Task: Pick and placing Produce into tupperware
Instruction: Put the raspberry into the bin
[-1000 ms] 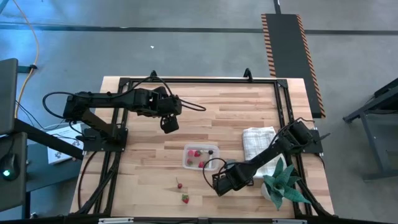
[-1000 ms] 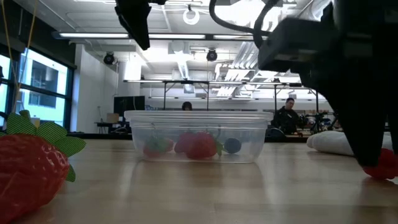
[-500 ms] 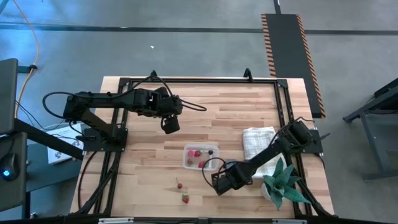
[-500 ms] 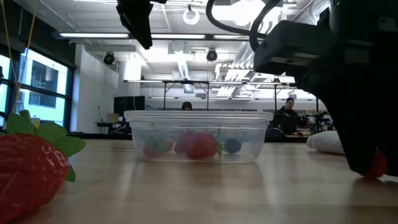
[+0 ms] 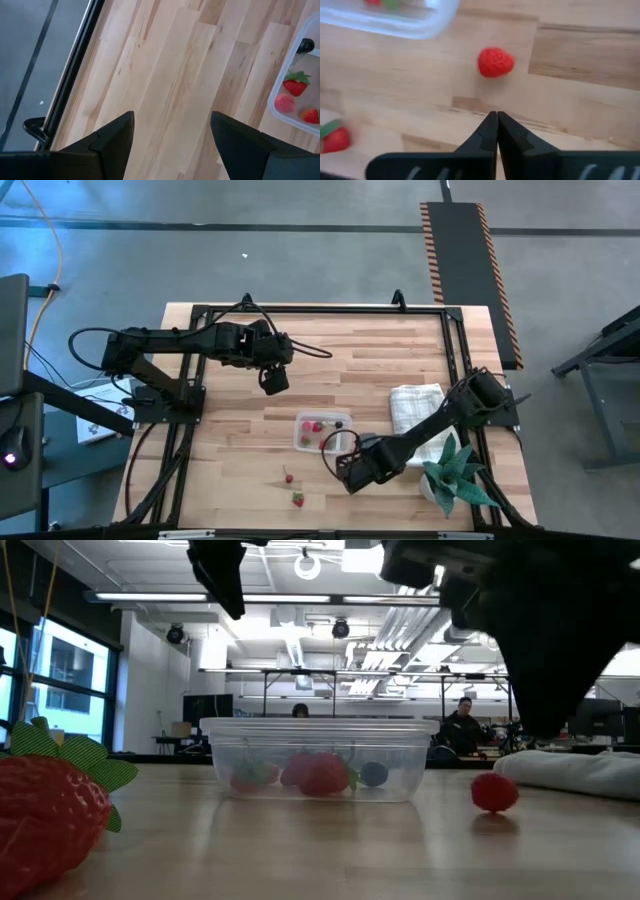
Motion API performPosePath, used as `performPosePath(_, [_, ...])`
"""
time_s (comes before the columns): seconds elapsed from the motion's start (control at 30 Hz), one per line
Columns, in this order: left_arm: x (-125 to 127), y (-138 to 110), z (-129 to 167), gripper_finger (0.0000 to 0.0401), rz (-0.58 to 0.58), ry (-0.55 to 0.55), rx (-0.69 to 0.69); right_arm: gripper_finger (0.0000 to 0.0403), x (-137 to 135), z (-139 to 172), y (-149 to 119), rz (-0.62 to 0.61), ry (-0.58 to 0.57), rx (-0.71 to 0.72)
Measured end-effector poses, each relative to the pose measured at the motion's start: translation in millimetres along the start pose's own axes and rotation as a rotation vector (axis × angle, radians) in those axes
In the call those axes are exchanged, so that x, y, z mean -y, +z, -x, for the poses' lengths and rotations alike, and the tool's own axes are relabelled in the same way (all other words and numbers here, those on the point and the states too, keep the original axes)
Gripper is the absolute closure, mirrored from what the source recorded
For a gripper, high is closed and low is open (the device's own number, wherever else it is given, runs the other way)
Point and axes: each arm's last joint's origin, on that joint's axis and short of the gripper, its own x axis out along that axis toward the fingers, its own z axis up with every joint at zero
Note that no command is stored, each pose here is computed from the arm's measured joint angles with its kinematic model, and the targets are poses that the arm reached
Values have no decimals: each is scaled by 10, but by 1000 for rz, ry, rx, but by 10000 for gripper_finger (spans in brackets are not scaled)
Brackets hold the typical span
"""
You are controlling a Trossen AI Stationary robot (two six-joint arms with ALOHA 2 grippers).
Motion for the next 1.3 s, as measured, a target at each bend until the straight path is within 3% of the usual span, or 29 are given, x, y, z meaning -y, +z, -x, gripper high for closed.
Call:
performPosePath(0.23, [0,0,0,151,-3,-1,0,367,1,105,37,42,-14,19])
performPosePath(0.47, [1,0,0,151,-3,-3,0,306,-48,95,192,100,-28,26])
performPosePath(0.73, [1,-1,0,151,-3,-3,-1,253,-85,-69,382,158,0,-41])
performPosePath(1.1, [1,-1,0,151,-3,-3,-1,242,-17,-142,376,165,-28,-54])
performPosePath(1.3, [1,-1,0,151,-3,-3,-1,242,-19,-258,382,154,47,-72])
